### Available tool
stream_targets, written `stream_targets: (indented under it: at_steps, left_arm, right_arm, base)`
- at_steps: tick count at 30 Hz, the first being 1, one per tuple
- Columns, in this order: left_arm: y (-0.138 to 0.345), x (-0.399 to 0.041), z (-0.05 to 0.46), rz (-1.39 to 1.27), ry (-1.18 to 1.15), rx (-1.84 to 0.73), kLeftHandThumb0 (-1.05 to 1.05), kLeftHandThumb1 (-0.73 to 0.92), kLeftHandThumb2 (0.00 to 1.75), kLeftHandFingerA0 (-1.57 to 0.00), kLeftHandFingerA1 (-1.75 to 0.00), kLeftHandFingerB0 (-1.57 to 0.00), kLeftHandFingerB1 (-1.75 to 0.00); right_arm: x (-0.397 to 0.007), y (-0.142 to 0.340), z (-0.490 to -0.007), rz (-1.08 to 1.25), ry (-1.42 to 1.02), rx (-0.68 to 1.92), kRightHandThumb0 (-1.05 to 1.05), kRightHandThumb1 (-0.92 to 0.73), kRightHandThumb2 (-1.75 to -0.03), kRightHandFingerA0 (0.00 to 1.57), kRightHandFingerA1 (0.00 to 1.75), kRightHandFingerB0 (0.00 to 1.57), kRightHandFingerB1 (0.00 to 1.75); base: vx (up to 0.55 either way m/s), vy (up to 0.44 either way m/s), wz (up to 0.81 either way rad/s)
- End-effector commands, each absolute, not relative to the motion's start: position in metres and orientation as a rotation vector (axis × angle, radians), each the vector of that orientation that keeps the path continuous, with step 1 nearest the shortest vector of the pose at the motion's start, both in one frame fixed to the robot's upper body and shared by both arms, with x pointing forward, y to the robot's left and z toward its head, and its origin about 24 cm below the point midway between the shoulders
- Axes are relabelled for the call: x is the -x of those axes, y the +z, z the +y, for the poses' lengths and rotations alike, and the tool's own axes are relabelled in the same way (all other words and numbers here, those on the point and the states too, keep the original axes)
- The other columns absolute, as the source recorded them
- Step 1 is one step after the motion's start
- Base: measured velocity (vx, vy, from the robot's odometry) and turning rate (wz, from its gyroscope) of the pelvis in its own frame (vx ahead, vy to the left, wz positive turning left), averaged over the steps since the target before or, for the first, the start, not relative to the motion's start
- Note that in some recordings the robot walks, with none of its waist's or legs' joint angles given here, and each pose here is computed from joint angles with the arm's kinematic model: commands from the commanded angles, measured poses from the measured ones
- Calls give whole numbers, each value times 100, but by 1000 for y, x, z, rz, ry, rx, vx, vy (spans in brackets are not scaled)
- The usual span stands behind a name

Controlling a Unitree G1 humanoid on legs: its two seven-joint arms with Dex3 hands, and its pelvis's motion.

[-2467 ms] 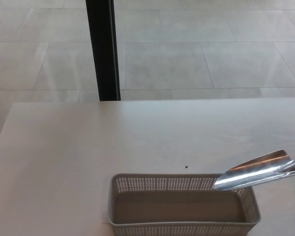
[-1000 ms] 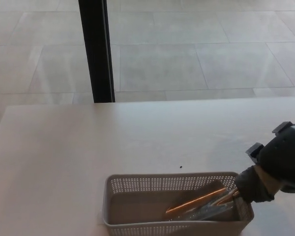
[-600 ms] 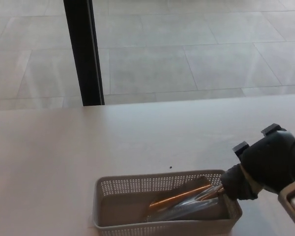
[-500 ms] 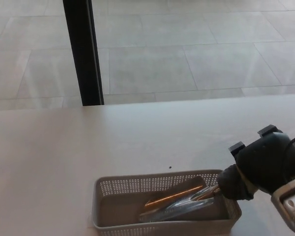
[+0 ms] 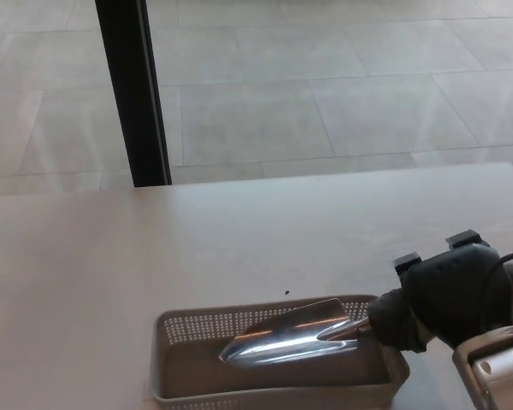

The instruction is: A garden tool is kept on the righthand side and a container is kept on the lefthand side on a desk infront of the robot. the robot uses its right hand to pick up the garden tool and makes a scooping motion inside the container

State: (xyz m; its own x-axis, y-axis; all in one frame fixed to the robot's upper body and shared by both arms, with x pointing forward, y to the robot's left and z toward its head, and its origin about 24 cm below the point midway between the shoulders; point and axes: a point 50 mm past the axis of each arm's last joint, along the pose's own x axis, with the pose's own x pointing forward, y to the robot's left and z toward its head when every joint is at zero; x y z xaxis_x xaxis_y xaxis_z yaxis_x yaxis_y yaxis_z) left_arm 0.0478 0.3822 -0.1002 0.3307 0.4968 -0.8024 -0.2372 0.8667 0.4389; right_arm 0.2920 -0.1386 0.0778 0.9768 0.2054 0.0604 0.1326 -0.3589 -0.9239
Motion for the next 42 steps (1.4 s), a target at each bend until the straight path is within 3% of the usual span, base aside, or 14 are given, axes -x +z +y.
stream_targets:
  at_steps: [1,2,5,7,8,10,25,26,34,35,36,37,38,42]
  left_arm:
    - [-98,-47,385,1140,491,-285,-58,64,59,-66,-65,-61,-45]
    - [-98,-47,385,1140,493,-281,-57,64,59,-67,-64,-62,-46]
    - [-98,-46,386,1135,498,-271,-61,63,59,-69,-76,-61,-47]
    - [-98,-47,386,1130,500,-272,-61,63,59,-69,-76,-61,-47]
    - [-98,-46,386,1141,488,-289,-61,64,59,-68,-70,-61,-46]
    - [-98,-46,386,1134,493,-281,-60,64,59,-67,-68,-61,-47]
    - [-97,-38,388,1156,499,-289,-56,66,60,-65,-64,-59,-45]
    - [-98,-36,387,1162,502,-290,-56,65,59,-67,-79,-63,-48]
    - [-97,-34,389,1175,496,-306,-54,66,60,-69,-71,-62,-46]
    - [-97,-35,389,1172,497,-303,-54,66,60,-68,-70,-61,-47]
    - [-96,-34,390,1172,495,-304,-55,67,60,-67,-66,-61,-46]
    - [-96,-35,390,1171,499,-303,-55,66,60,-67,-67,-62,-47]
    - [-95,-35,391,1168,499,-300,-55,66,60,-70,-78,-63,-49]
    - [-95,-37,392,1166,507,-303,-54,67,60,-64,-59,-56,-45]
  right_arm:
    - [-269,60,-86,-249,413,1508,-36,-60,-81,108,174,86,80]
    - [-270,63,-88,-221,410,1432,-32,-53,-107,94,175,74,146]
    - [-275,71,-95,-160,381,1224,-31,-45,-116,94,175,77,163]
    - [-277,75,-99,-147,368,1155,-31,-45,-116,94,175,77,163]
    - [-282,83,-107,-108,346,1076,-32,-49,-106,93,175,78,127]
    - [-290,97,-118,-69,304,959,-31,-51,-119,93,175,75,167]
    - [-323,179,-197,-101,61,479,-18,-47,-127,93,175,80,158]
    - [-324,185,-204,-118,48,500,-17,-46,-124,94,175,82,156]
    - [-330,205,-230,-149,13,576,-15,-51,-118,91,173,80,156]
    - [-332,210,-234,-152,4,618,-21,-51,-114,117,138,98,126]
    - [-333,214,-238,-161,3,653,-9,-50,-113,90,175,70,153]
    - [-334,217,-241,-172,-3,710,-22,-52,-113,116,138,95,124]
    - [-335,220,-243,-178,-6,770,-14,-59,-106,101,173,75,149]
    - [-338,231,-255,-180,-60,1076,-18,-57,-90,82,175,71,155]
  base:
    - [0,0,0]
    - [0,0,0]
    - [0,0,0]
    - [0,0,0]
    - [0,0,0]
    - [0,0,0]
    - [0,0,1]
    - [0,0,0]
    - [0,0,1]
    - [0,0,0]
    - [0,0,0]
    - [0,0,0]
    - [0,0,0]
    - [0,0,0]
